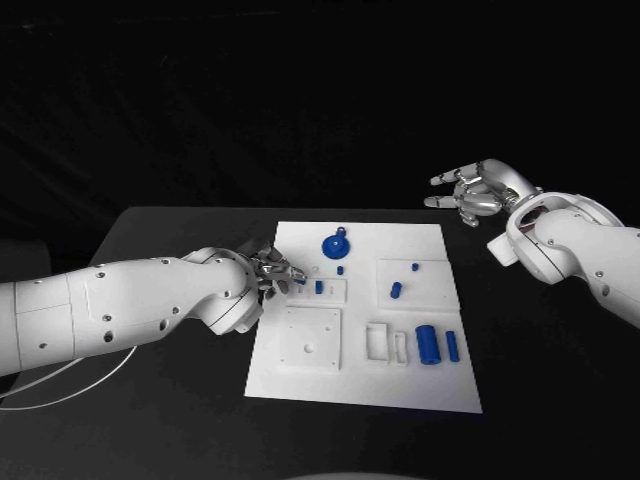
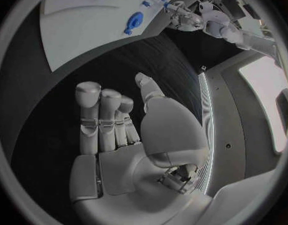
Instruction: Assemble the parts on the task board
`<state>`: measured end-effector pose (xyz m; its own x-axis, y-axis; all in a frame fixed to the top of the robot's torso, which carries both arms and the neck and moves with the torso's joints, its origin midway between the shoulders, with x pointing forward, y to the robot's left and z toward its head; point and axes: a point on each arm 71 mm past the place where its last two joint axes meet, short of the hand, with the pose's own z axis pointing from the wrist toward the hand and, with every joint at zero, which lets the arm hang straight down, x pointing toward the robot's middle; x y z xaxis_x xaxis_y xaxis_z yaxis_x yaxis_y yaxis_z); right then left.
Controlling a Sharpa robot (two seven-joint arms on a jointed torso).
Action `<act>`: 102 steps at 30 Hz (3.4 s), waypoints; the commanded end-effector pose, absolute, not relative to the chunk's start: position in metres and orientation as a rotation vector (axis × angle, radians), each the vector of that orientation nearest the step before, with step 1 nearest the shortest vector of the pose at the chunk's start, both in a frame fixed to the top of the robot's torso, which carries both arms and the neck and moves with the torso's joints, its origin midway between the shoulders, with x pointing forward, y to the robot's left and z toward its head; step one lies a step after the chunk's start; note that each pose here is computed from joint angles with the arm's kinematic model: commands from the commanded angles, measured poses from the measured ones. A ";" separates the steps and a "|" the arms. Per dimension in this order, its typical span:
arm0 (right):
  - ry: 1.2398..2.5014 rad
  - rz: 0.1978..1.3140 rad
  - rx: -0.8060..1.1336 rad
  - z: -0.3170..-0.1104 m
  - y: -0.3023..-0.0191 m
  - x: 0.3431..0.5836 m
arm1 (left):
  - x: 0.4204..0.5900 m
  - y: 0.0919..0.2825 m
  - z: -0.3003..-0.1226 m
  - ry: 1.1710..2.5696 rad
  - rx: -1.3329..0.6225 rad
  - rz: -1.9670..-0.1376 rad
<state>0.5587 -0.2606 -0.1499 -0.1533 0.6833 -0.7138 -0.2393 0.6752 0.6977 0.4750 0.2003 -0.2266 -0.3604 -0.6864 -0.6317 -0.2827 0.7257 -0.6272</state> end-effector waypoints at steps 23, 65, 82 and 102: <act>1.531 0.846 0.374 -0.150 -0.260 0.558 | 0.475 0.197 -0.230 2.006 -0.632 -0.469; 1.536 0.846 0.375 -0.152 -0.260 0.558 | 0.475 0.195 -0.234 2.085 -0.562 -0.428; 1.535 0.834 0.385 -0.155 -0.262 0.558 | 0.477 0.193 -0.235 2.089 -0.552 -0.432; 1.542 0.831 0.388 -0.159 -0.262 0.557 | 0.479 0.192 -0.235 2.094 -0.541 -0.427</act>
<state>0.5573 -0.2631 -0.1583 -0.1597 0.6826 -0.7131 -0.2206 0.6795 0.6998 0.4817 0.1952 -0.2301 -0.4605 -0.5483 -0.6981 -0.2206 0.8324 -0.5083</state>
